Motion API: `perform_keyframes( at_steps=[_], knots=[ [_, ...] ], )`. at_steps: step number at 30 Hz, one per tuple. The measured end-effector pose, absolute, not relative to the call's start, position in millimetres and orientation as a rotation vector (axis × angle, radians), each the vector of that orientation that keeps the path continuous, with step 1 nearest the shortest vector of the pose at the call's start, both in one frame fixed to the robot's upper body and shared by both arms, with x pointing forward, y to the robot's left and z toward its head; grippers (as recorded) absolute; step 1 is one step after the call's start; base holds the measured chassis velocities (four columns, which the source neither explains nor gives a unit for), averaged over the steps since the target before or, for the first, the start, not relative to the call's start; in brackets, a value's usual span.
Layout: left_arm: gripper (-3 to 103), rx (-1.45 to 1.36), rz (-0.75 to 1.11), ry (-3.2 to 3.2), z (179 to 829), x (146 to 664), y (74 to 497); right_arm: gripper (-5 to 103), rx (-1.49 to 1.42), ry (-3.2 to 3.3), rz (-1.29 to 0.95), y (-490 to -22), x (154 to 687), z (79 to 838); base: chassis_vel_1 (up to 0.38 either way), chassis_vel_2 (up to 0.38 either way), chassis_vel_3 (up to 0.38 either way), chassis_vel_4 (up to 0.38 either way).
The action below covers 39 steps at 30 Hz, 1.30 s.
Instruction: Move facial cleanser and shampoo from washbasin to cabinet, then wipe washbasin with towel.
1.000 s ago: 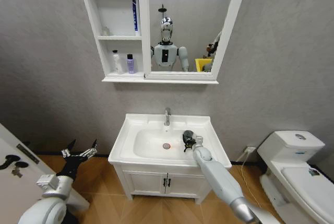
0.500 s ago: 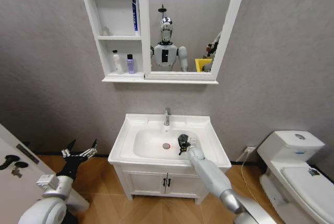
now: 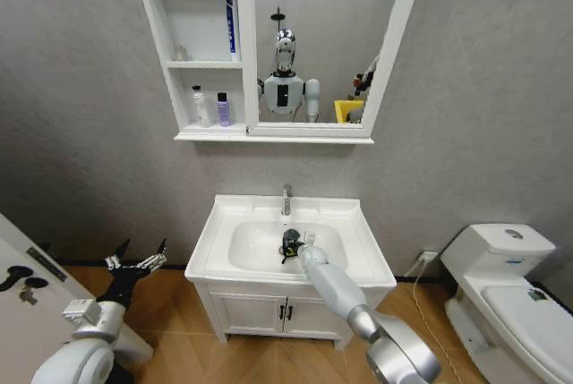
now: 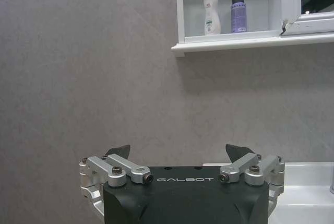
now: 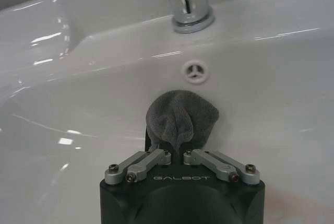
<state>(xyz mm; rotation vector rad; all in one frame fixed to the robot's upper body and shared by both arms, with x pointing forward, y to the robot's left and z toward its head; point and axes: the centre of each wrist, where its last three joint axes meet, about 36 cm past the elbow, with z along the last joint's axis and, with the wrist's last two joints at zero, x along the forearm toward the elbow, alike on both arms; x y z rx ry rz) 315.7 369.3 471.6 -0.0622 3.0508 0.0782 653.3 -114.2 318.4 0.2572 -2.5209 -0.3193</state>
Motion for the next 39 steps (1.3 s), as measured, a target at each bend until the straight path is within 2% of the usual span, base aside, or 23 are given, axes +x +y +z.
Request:
perform_keyframes(
  at_steps=[4, 8, 12, 13, 23, 31, 39],
  knots=[
    [100, -0.062, 0.078, 3.051, 472, 316, 369, 5, 0.344, -2.518, -0.386, -91, 646, 320, 0.0, 0.0, 0.0, 0.0],
    [100, -0.062, 0.078, 3.051, 472, 316, 369, 5, 0.339, -2.491, -0.426, -87, 641, 318, 0.0, 0.0, 0.0, 0.0],
    [100, -0.062, 0.078, 3.051, 472, 316, 369, 5, 0.219, -2.445, -0.378, -105, 634, 307, 0.0, 0.0, 0.0, 0.0],
    [100, -0.062, 0.078, 3.051, 472, 316, 369, 5, 0.149, -2.438, -0.339, -122, 633, 306, 0.0, 0.0, 0.0, 0.0],
    [100, -0.062, 0.078, 3.051, 472, 316, 369, 5, 0.024, -2.488, -0.14, -177, 626, 328, 0.0, 0.0, 0.0, 0.0],
    [100, -0.062, 0.078, 3.051, 472, 316, 369, 5, -0.05, -2.61, 0.101, -199, 614, 345, 0.0, 0.0, 0.0, 0.0],
    [100, -0.062, 0.078, 3.051, 472, 316, 369, 5, -0.041, -2.576, 0.079, -202, 598, 334, 0.0, 0.0, 0.0, 0.0]
  ],
)
